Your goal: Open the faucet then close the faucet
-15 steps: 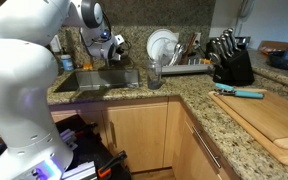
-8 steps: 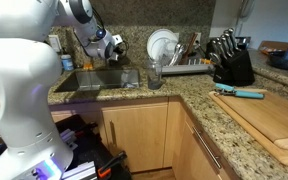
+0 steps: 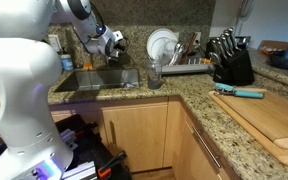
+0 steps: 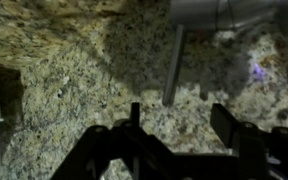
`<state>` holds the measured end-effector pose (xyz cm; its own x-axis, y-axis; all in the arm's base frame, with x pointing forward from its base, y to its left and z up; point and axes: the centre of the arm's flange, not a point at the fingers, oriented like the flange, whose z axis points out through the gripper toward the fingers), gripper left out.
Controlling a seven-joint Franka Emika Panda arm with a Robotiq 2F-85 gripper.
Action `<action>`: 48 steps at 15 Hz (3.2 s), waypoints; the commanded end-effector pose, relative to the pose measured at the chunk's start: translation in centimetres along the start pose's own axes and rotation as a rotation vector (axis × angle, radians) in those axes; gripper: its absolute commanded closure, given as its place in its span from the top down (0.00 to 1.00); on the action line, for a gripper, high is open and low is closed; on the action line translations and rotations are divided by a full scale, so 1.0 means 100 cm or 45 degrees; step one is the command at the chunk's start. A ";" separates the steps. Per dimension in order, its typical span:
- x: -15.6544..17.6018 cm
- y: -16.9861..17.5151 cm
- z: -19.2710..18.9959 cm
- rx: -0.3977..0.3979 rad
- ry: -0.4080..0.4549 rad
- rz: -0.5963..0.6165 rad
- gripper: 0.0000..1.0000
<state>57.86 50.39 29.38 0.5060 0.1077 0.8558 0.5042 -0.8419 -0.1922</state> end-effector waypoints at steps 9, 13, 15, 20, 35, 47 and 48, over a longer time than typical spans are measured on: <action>0.094 0.064 -0.133 -0.218 -0.257 0.117 1.00; 0.105 0.098 -0.125 -0.269 -0.230 0.133 1.00; 0.104 0.097 -0.124 -0.251 -0.249 0.160 1.00; 0.054 0.098 -0.068 -0.247 -0.581 0.347 1.00; -0.030 0.075 -0.008 -0.248 -0.574 0.289 1.00; -0.020 0.062 0.029 -0.165 -0.342 0.384 1.00; -0.020 0.061 0.029 -0.165 -0.342 0.384 1.00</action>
<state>61.97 46.52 25.13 0.7906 -0.0341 0.6113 0.2219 -0.9146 -0.3381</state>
